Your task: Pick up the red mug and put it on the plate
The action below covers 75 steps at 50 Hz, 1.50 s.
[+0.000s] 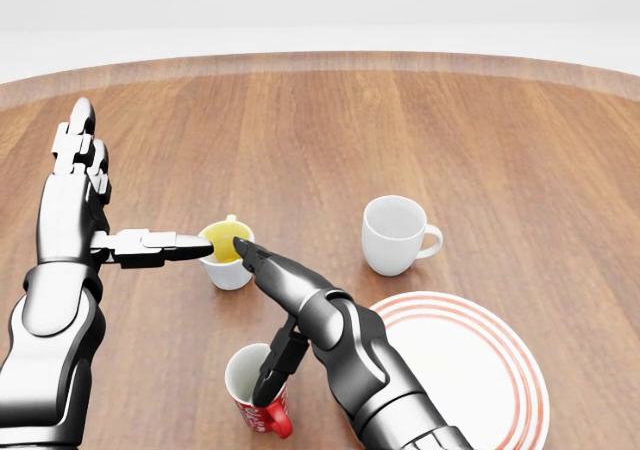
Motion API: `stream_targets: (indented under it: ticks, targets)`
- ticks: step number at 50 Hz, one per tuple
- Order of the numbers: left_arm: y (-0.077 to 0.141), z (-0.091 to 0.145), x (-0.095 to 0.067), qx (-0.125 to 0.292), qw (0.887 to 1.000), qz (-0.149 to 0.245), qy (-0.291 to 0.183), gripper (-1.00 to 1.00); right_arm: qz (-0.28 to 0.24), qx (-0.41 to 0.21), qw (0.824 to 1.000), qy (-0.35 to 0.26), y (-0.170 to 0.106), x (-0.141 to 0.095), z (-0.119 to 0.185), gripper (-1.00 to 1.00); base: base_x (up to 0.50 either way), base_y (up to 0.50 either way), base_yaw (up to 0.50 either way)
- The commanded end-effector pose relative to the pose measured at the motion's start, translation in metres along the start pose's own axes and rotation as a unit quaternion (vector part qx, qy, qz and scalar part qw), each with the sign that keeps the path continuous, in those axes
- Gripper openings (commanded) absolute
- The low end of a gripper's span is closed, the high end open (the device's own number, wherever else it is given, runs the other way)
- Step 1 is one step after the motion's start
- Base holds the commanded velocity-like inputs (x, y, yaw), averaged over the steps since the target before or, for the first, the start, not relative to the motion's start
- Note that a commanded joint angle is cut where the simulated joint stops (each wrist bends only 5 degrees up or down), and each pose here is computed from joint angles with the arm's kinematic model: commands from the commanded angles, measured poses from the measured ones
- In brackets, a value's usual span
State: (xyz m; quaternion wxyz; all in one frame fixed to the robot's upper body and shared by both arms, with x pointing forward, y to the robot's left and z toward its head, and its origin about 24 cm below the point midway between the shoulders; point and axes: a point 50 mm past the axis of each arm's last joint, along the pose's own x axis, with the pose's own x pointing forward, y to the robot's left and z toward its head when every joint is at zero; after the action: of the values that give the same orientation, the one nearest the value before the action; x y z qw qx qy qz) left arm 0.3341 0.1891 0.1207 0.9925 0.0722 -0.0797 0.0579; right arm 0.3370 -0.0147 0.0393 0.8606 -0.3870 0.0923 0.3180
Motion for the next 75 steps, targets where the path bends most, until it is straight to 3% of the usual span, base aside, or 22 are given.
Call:
stream_targets:
  ticks: [1, 58, 74, 75]
  targets:
    - [0.000, -0.001, 0.000, -0.001, 1.000, 0.000, 0.002, 1.00, 0.015, 0.003, 1.000, 0.013, 0.012, 0.005, -0.001, 1.00, 0.00, 0.00, 0.00]
    - [0.005, -0.005, -0.002, -0.003, 1.000, 0.005, 0.008, 1.00, 0.068, -0.003, 0.994, 0.085, 0.060, 0.011, -0.019, 1.00, 0.00, 0.00, 0.00]
    - [0.004, -0.007, -0.002, -0.004, 1.000, 0.004, 0.012, 1.00, 0.066, -0.007, 0.994, 0.085, 0.058, 0.011, -0.019, 1.00, 0.00, 0.00, 0.00]
    - [0.004, -0.007, -0.002, -0.004, 1.000, 0.004, 0.013, 1.00, 0.065, -0.006, 0.994, 0.084, 0.058, 0.011, -0.019, 0.68, 0.00, 0.00, 0.00]
